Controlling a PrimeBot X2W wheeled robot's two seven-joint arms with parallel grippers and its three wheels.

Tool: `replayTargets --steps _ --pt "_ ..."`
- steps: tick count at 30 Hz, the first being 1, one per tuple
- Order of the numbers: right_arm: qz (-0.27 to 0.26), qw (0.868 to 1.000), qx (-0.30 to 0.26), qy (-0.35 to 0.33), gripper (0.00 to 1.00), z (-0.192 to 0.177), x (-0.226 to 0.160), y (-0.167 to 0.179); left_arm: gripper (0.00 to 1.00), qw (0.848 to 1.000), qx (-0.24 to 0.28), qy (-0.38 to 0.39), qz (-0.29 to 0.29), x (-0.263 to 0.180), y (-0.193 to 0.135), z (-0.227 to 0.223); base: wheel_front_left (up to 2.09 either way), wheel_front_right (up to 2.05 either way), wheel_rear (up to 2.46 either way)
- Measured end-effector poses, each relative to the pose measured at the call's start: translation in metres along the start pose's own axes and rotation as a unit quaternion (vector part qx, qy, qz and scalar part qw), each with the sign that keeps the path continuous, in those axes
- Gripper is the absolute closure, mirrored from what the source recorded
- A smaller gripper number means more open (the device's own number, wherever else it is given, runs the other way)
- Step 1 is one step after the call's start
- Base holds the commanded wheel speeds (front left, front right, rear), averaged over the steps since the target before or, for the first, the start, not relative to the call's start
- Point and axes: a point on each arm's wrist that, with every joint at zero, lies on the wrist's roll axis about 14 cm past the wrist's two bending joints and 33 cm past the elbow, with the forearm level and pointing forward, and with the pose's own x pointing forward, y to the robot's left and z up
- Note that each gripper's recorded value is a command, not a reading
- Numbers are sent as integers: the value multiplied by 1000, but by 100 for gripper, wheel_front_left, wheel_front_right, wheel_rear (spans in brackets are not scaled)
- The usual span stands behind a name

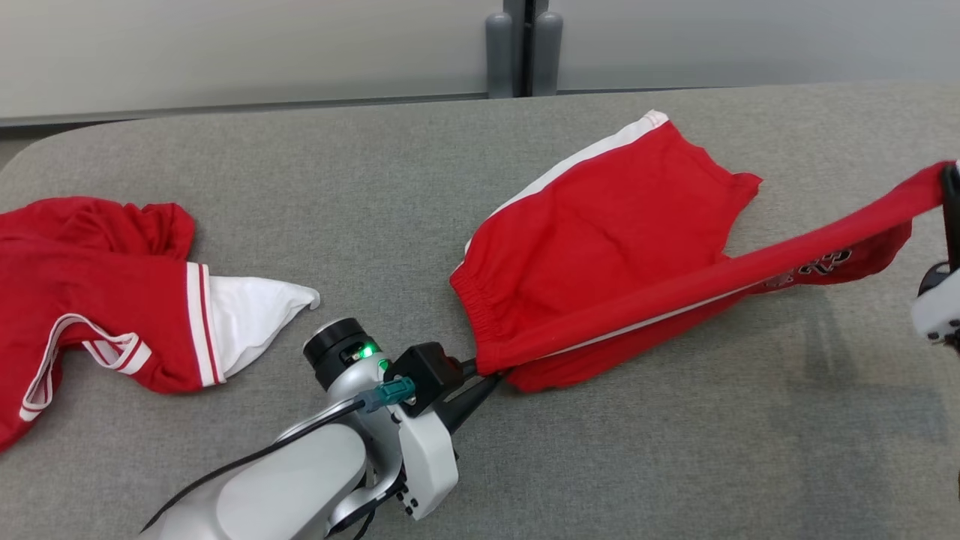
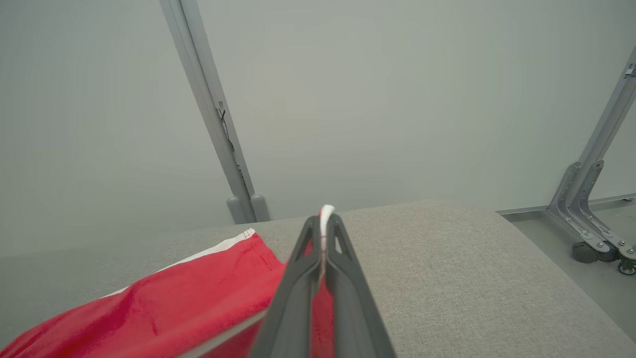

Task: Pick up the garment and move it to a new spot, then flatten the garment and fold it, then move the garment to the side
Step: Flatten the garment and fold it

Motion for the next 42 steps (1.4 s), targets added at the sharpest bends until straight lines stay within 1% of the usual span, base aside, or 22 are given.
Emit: replayTargets --steps 5,10,13,16,22,29,35,36,37,38,42 --pt "13 999 -39 8 100 14 39 19 100 1000 0 -10 9 6 14 9 0 0 0" --pt "30 996 -73 39 100 8 78 38 100 1000 -3 -15 21 13 32 14 0 0 0" --pt "41 993 -93 62 100 0 102 49 100 1000 -4 -5 29 17 43 9 0 0 0" --pt "47 991 -94 83 100 -11 124 57 100 999 3 1 34 21 54 5 0 0 0" --pt "59 983 -131 113 100 -35 161 70 100 998 -20 10 52 27 72 -8 0 0 0" --pt "77 977 -136 143 100 -64 190 90 100 996 -49 20 76 33 93 -22 0 0 0" --pt "91 972 -143 164 100 -87 208 104 100 995 -54 20 84 39 105 -28 0 0 0" --pt "91 971 -142 168 75 -90 210 105 92 995 -54 21 86 39 107 -29 0 0 0" --pt "92 970 -143 171 3 -92 211 107 47 994 -53 21 88 39 109 -29 0 0 0" --pt "91 971 -138 175 0 -95 212 107 0 994 -52 21 93 38 112 -30 0 0 0" --pt "88 974 -126 168 0 -92 215 108 0 992 -57 18 110 35 119 -32 0 0 0"
